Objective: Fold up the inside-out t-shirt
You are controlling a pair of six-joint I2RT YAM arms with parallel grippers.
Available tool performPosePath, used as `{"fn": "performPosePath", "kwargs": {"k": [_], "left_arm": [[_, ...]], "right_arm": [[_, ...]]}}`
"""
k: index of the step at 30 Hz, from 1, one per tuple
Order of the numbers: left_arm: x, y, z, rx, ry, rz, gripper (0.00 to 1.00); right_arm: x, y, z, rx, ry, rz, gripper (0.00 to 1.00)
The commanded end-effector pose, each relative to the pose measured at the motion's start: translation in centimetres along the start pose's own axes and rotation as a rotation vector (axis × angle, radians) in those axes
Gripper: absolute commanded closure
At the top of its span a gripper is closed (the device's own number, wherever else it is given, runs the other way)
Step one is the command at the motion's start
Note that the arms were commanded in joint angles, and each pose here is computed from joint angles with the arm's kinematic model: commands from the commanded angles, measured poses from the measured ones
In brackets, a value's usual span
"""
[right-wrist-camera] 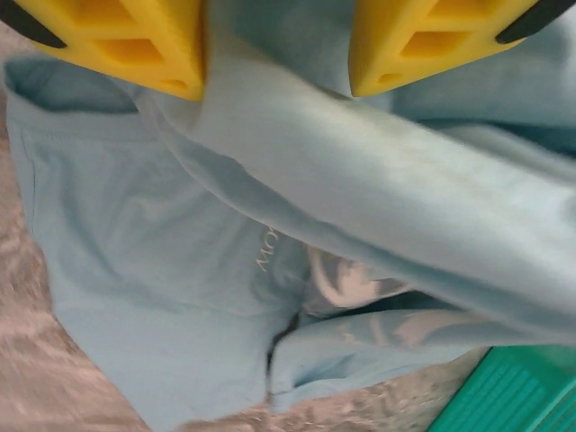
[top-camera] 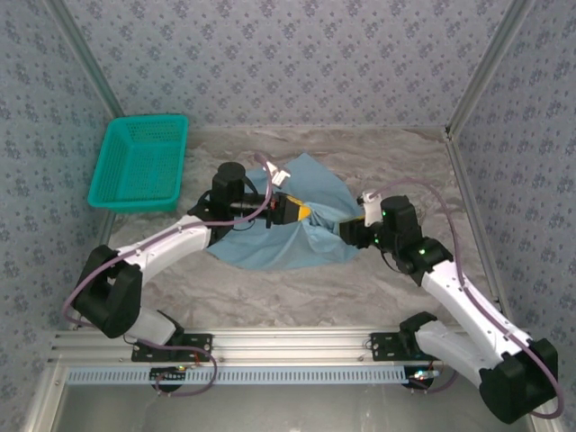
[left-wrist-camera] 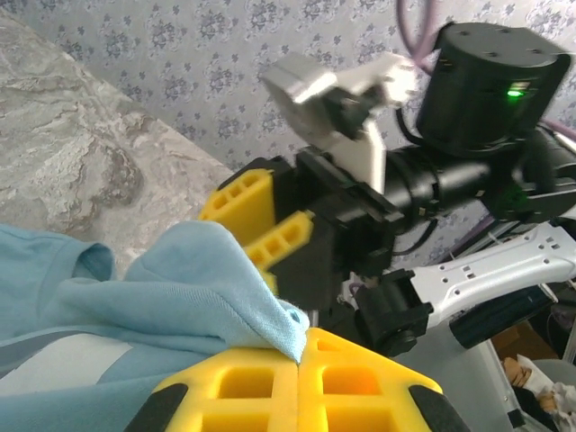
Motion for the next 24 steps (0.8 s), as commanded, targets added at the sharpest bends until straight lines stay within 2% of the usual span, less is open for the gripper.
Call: {"fn": "performPosePath", "kwargs": {"k": [1, 4, 7, 10, 13, 14, 17, 20, 22, 24], "left_arm": [[1.1, -1.3, 0.2, -0.023, 0.002, -0.077, 1.0], [1.0, -1.3, 0.2, -0.019, 0.01, -0.072, 1.0], [1.0, -1.5, 0.1, -0.021, 0.014, -0.078, 1.0], [1.0, -1.5, 0.2, -0.016, 0.015, -0.08, 1.0], [0.9, -1.6, 0.2, -0.016, 0.019, -0.086, 1.0], [0.8, -1.6, 0.3, -0.01, 0.018, -0.091, 1.0], [0.4, -0.8, 0.6, 0.067, 0.024, -0.094, 1.0], [-0.2, 1.6, 1.4, 0.291, 0.028, -0.074, 1.0], [-0.9, 4.0, 2.4, 0.489, 0.036, -0.043, 1.0], [-1.3, 5.5, 2.9, 0.595, 0.041, -0.038, 1.0]], "right_arm": [[1.3, 0.5, 0.7, -0.04, -0.037, 0.131, 0.48], [1.1, 1.6, 0.1, -0.014, -0.018, 0.193, 0.36], [1.4, 1.6, -0.8, -0.046, 0.02, 0.235, 0.27], [1.2, 1.9, -1.9, -0.028, 0.06, 0.253, 0.25], [1.2, 1.9, -3.5, -0.015, 0.085, 0.238, 0.27], [1.1, 2.0, -4.1, 0.004, 0.112, 0.228, 0.33], [1.7, 2.8, -4.5, 0.115, 0.14, 0.174, 0.68], [2.5, 4.1, -2.5, 0.294, 0.131, 0.062, 0.92], [3.3, 4.8, -0.6, 0.451, 0.089, -0.034, 1.0], [4.2, 5.2, 0.8, 0.577, 0.042, -0.11, 1.0]]}}
Point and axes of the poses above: each hand's point on the last joint's axis, 136 mm out from that joint toward the fingers, its own z axis back along the fingers, its own y axis along the line the jaws close on, x = y × z, the point moved 5 cm from there along z, back along the fingers, and after that the axes turned 7 degrees about -z, right-handed, at the moved point
